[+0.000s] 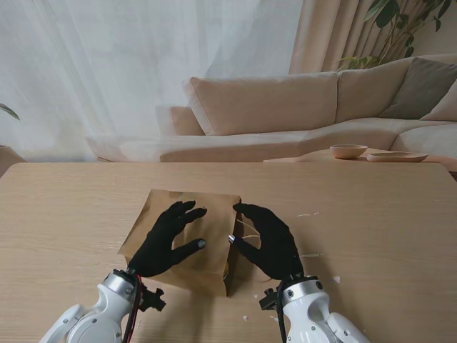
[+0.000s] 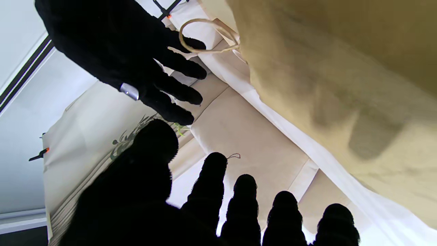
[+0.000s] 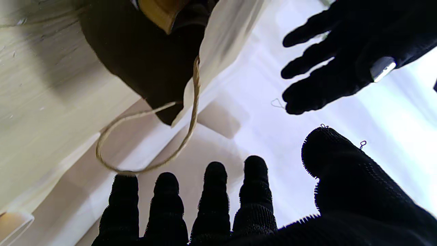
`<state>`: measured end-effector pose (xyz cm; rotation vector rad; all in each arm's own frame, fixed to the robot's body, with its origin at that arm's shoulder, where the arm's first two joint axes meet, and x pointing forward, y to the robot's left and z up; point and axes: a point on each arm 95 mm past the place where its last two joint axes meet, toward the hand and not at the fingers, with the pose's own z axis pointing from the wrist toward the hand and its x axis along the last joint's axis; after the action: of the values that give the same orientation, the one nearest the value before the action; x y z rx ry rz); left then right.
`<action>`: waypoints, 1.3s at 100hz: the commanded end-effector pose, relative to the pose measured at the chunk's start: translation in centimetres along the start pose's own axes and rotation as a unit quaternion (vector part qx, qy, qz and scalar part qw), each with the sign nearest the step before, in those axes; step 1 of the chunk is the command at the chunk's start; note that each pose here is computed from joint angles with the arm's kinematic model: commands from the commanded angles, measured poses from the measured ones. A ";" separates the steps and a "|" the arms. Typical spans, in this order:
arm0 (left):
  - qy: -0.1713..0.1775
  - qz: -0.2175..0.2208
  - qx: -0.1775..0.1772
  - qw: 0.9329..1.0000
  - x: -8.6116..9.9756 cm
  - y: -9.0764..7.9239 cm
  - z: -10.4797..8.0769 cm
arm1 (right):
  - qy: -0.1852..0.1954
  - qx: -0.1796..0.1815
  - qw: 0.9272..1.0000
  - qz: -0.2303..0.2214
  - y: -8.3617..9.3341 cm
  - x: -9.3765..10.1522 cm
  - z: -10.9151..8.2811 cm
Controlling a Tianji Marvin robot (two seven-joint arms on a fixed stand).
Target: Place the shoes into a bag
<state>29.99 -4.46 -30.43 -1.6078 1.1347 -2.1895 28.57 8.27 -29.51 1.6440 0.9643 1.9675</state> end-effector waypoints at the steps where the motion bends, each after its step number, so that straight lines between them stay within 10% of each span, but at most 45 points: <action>1: -0.016 -0.008 -0.013 1.000 -0.4 1.2 -0.7 | -0.005 0.010 1.000 0.008 -1.1 -0.1 -0.3; 130: -0.053 -0.057 0.002 0.997 -1.4 1.8 -1.0 | 0.015 0.043 0.994 0.103 -2.3 -2.4 -0.2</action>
<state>29.39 -4.33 -32.86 -1.7992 1.0198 -2.1330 28.93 7.80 -32.96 1.8180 0.9381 2.1063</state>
